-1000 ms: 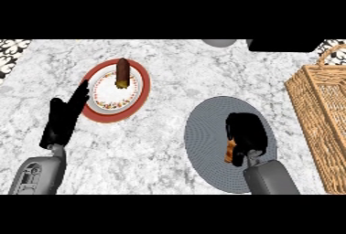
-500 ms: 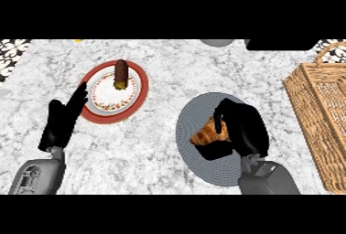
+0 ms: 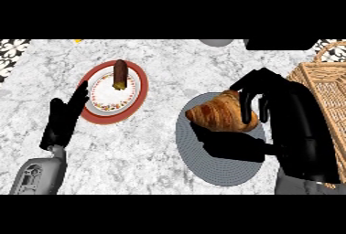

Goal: Pick the croissant from the placemat and place it in the basket

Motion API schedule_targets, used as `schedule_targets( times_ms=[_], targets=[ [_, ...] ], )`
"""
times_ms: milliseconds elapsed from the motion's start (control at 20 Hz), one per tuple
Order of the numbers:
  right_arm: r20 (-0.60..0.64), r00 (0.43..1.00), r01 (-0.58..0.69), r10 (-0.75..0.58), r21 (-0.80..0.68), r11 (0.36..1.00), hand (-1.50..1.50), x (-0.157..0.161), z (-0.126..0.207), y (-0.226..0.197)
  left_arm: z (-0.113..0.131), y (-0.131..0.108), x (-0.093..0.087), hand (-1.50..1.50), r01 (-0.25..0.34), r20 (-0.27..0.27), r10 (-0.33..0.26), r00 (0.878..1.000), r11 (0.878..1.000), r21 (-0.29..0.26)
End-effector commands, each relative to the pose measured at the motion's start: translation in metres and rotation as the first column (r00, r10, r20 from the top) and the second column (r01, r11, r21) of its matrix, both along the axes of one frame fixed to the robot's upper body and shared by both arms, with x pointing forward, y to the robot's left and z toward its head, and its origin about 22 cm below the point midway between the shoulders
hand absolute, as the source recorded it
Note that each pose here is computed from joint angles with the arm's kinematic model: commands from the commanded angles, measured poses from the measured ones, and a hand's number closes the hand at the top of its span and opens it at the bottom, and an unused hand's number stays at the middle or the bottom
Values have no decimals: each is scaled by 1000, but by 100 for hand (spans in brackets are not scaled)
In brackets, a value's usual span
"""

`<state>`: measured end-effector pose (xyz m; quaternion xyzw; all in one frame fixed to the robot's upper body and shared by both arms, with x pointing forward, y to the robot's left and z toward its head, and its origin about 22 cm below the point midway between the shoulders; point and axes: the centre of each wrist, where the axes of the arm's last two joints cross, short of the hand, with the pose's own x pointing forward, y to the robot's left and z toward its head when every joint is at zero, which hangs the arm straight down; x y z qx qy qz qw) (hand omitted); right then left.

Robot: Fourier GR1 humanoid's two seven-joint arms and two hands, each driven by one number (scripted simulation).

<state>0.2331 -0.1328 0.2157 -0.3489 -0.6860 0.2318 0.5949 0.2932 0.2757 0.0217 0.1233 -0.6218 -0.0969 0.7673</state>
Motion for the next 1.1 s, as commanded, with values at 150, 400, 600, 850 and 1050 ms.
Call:
schedule_targets(
  times_ms=[150, 400, 600, 850, 1050],
  targets=[
    [67, 994, 81, -84, 54, 995, 150, -7, 87, -21, -8, -3, -5, 0, 3, 6, -3, 1000, 1000, -7],
    [67, 983, 167, -171, 59, 984, 150, 13, 117, -32, -6, 17, -12, 0, 12, -2, -12, 1000, 1000, -4],
    [61, 967, 251, -247, -64, 966, 150, 38, 137, -49, 0, 8, 2, 0, -20, 6, 20, 1000, 1000, 0],
    [10, 917, 377, -398, -345, 860, 150, 58, 130, -103, 10, 6, -3, 0, -6, 6, 6, 1000, 1000, 17],
    [-34, 896, 400, -442, -365, 841, 150, 70, 135, -134, 11, 12, -8, 0, -10, 15, 10, 1000, 1000, 0]
  ],
)
